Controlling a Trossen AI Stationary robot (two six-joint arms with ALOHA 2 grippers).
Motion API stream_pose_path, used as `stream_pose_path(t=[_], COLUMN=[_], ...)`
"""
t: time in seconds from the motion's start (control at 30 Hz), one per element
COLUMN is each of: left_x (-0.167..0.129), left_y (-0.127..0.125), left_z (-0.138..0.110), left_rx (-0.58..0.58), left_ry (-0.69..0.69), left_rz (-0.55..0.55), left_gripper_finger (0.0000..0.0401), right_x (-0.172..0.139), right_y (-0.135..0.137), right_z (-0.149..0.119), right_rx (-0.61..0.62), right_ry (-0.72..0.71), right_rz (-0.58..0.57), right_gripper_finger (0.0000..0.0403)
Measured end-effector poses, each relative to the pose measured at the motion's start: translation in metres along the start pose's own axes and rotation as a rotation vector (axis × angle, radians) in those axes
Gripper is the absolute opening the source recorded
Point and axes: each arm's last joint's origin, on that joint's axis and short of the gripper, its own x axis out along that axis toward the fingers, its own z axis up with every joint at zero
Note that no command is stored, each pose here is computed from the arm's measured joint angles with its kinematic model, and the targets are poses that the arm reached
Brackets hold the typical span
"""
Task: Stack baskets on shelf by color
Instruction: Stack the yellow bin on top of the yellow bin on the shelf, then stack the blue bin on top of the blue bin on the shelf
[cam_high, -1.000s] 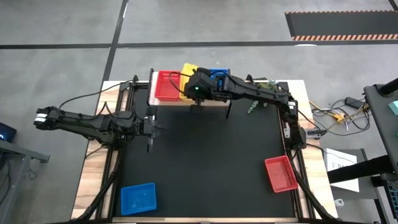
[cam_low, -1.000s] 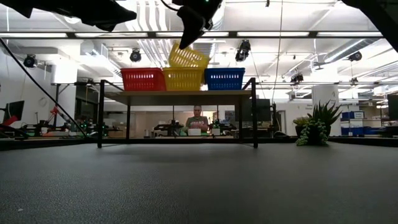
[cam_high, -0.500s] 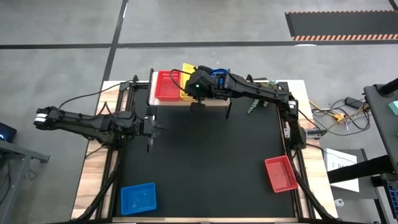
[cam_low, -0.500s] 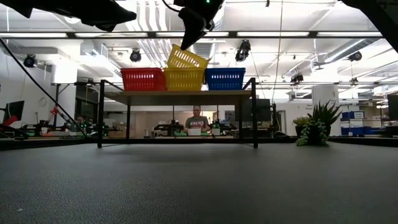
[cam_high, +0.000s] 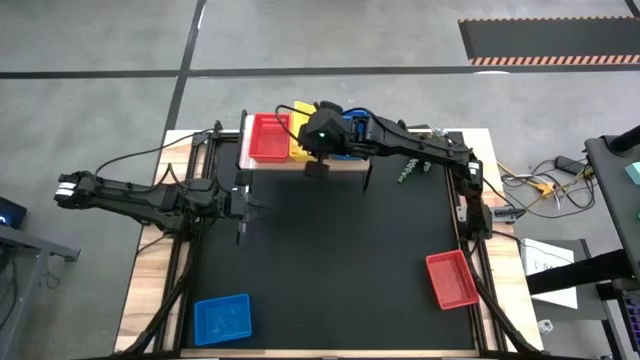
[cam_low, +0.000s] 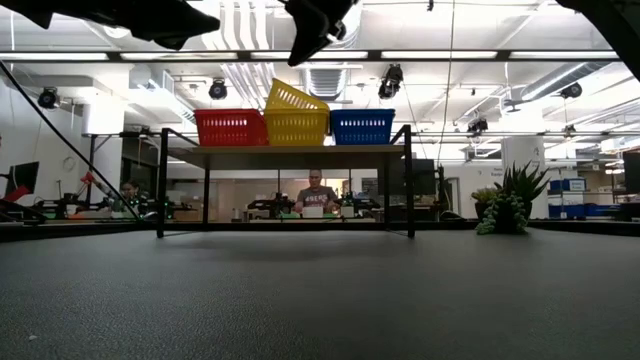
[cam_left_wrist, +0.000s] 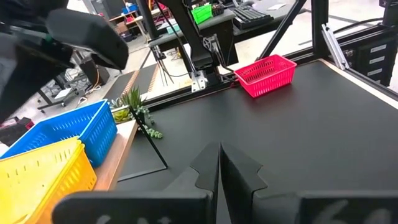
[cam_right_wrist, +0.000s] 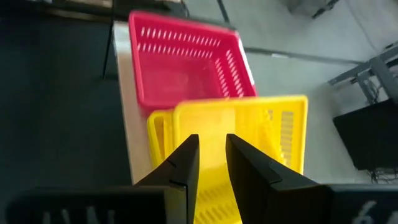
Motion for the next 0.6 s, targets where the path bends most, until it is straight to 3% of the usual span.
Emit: stream_pose_path(t=[0.27,0.6], left_x=[0.0,0.0], left_y=[0.0,0.0], left_z=[0.001,0.001], left_rx=[-0.001,-0.001], left_ry=[-0.008,-0.008], left_rz=[0.003,0.002], left_gripper_finger=[0.0,0.0], right_x=[0.015,0.049], right_y=[0.0,0.001], right_z=[0.007,-0.015], right_rx=[0.002,-0.003], right_ry=[-0.14,-0.11], right_rz=[0.052,0.039], right_gripper_finger=[0.0015,0.0009])
